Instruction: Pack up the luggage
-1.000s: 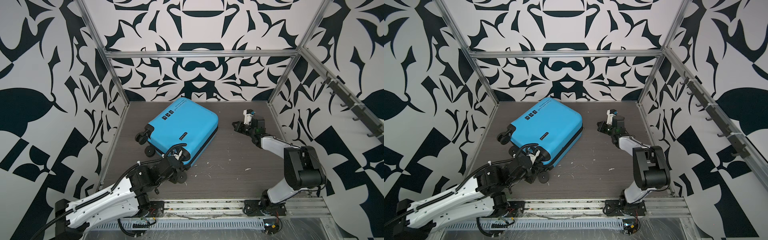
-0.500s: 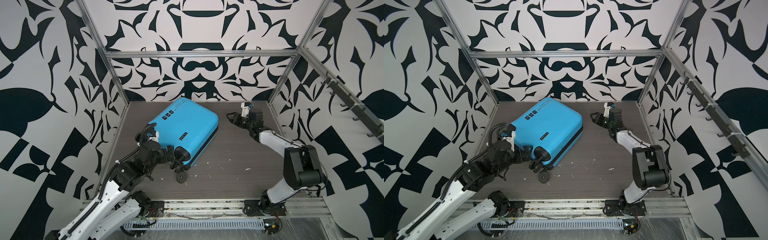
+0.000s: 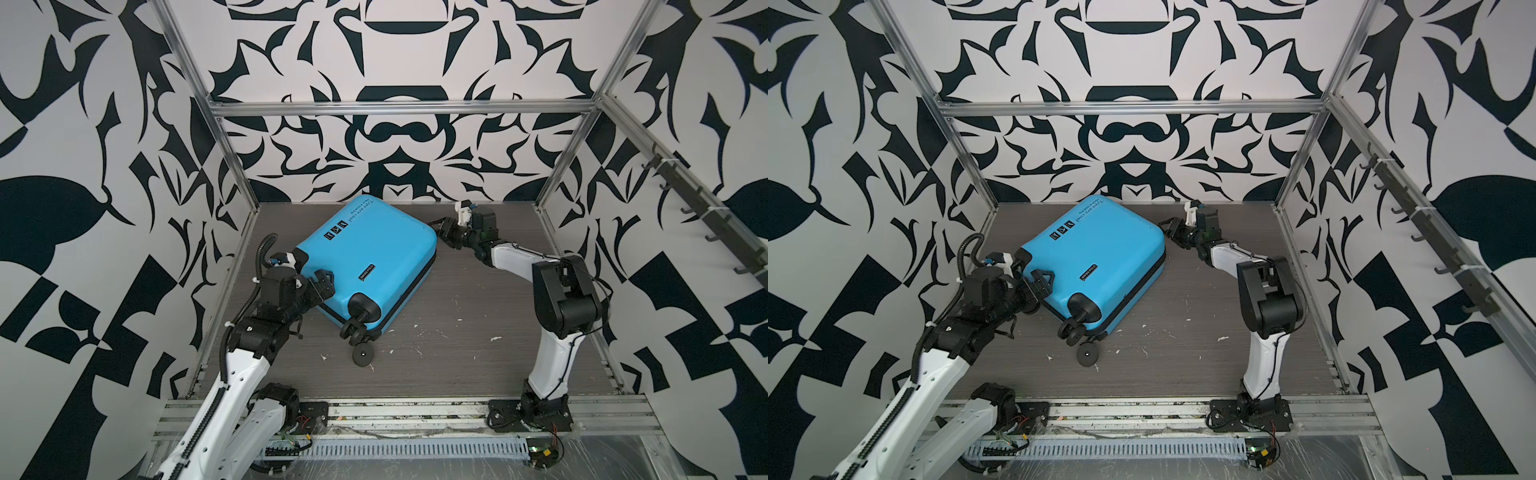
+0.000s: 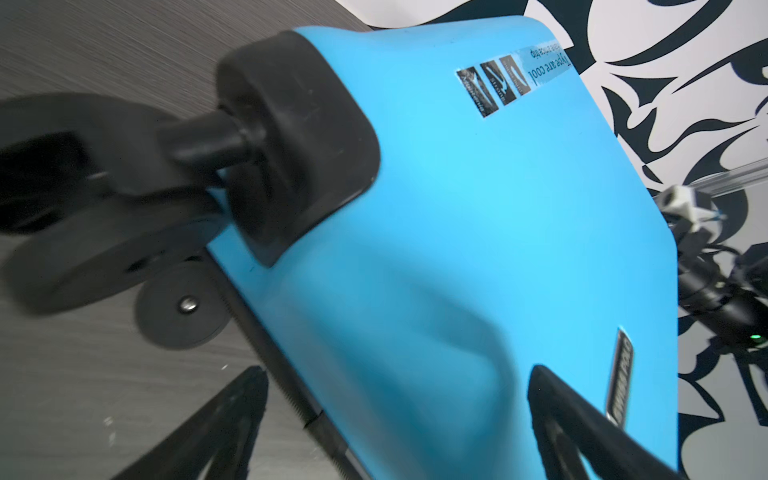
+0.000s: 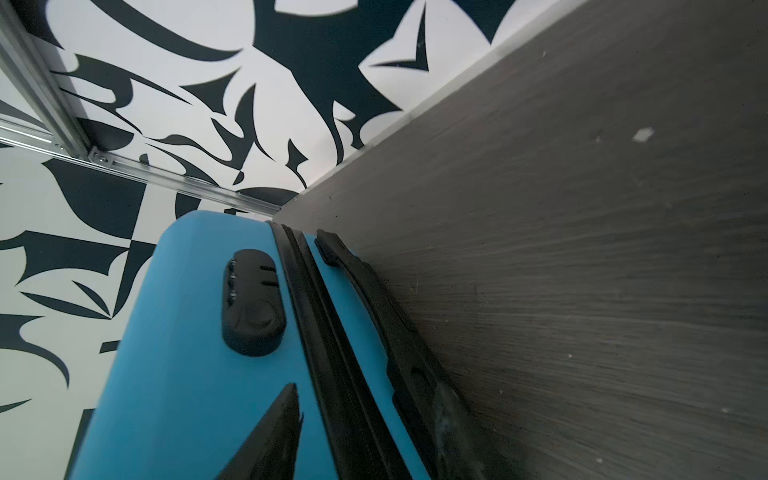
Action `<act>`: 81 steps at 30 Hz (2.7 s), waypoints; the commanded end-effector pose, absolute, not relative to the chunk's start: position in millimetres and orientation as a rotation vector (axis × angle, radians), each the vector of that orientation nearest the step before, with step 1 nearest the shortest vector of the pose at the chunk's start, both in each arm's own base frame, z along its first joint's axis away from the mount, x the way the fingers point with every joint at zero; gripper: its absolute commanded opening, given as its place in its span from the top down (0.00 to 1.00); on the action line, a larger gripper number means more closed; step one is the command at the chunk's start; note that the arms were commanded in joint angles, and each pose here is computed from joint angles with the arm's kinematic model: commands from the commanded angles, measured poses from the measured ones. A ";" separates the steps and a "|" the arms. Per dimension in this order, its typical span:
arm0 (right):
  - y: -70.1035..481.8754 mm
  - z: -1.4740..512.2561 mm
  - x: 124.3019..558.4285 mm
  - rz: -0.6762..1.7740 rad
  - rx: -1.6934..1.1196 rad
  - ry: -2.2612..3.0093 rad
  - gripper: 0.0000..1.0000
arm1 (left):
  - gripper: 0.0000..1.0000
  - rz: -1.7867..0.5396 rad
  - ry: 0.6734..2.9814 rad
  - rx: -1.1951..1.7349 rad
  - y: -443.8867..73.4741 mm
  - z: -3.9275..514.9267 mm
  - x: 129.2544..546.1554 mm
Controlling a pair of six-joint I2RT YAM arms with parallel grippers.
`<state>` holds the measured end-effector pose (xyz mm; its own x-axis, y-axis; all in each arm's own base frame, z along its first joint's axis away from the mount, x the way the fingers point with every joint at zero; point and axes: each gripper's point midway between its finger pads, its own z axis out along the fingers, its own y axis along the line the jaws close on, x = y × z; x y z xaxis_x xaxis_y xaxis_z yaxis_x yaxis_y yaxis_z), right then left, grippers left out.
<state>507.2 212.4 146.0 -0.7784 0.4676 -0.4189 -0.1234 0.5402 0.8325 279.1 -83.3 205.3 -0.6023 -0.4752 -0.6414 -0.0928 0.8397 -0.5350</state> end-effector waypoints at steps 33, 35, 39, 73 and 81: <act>297.5 164.4 265.8 1.314 -0.122 2.173 0.54 | 0.02 -0.924 2.150 -0.035 -129.3 225.0 367.0; 290.7 161.6 256.5 1.269 -0.122 2.188 0.54 | 0.03 -0.971 2.176 -0.015 -136.5 219.5 375.7; 267.3 163.0 249.9 1.156 -0.097 2.188 0.52 | 0.06 -1.051 2.201 -0.006 -147.8 216.7 393.2; 156.2 287.9 263.4 0.520 -0.212 2.037 0.22 | 0.11 -0.844 1.982 0.103 -200.2 340.9 401.6; 120.8 294.6 351.2 0.736 0.078 2.063 0.22 | 0.11 -0.736 2.095 0.051 -166.8 300.5 310.9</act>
